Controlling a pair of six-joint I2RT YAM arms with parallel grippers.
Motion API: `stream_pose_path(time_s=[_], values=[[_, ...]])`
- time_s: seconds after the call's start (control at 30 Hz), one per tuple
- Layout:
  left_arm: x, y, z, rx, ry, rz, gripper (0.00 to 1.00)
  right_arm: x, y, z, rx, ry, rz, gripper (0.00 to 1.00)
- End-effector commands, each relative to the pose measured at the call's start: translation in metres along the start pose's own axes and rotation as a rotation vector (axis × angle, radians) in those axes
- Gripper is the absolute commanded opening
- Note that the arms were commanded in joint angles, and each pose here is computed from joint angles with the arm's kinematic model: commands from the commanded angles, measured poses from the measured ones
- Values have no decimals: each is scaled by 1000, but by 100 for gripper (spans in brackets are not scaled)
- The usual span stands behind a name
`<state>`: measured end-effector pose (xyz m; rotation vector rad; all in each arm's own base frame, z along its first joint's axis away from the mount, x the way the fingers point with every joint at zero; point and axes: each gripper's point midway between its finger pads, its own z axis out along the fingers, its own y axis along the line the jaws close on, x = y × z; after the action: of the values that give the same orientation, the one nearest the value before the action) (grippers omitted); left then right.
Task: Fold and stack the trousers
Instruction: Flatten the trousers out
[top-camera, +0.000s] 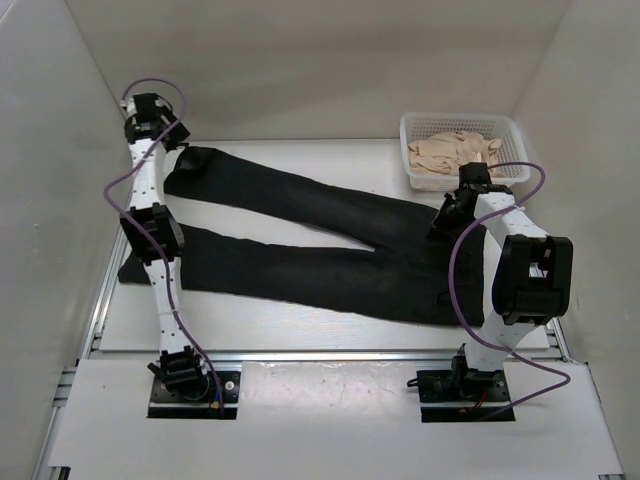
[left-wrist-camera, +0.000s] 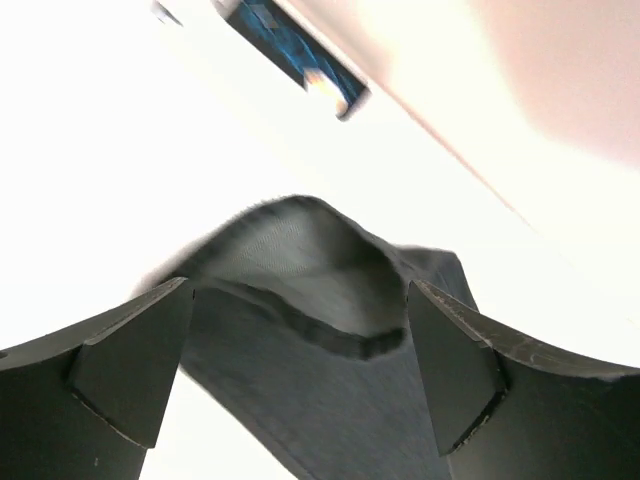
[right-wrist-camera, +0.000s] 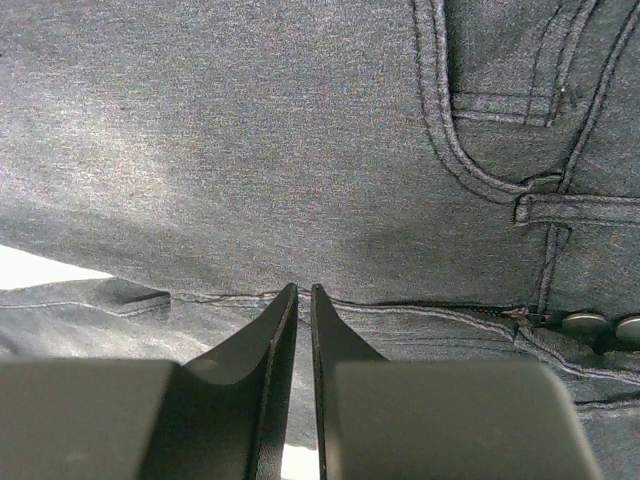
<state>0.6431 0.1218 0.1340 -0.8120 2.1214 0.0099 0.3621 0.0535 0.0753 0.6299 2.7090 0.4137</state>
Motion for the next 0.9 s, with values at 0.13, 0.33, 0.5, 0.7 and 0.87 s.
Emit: stream_pose_path(time_s=[0.13, 0.33, 0.5, 0.7, 0.87], values=[[-78, -17, -109, 71, -166, 12, 100, -9, 12, -16, -44, -36, -25, 13], [-42, -43, -122, 185, -55, 79, 10, -7, 11, -21, -41, -50, -27, 4], [33, -71, -96, 250, 134, 206, 10, -5, 9, -22, -40, -49, -27, 0], [88, -67, -46, 213, 262, 223, 10, -9, 12, -23, -41, -50, -27, 0], [86, -71, -18, 196, 217, 191, 10, -10, 11, -18, -32, -34, -23, 0]])
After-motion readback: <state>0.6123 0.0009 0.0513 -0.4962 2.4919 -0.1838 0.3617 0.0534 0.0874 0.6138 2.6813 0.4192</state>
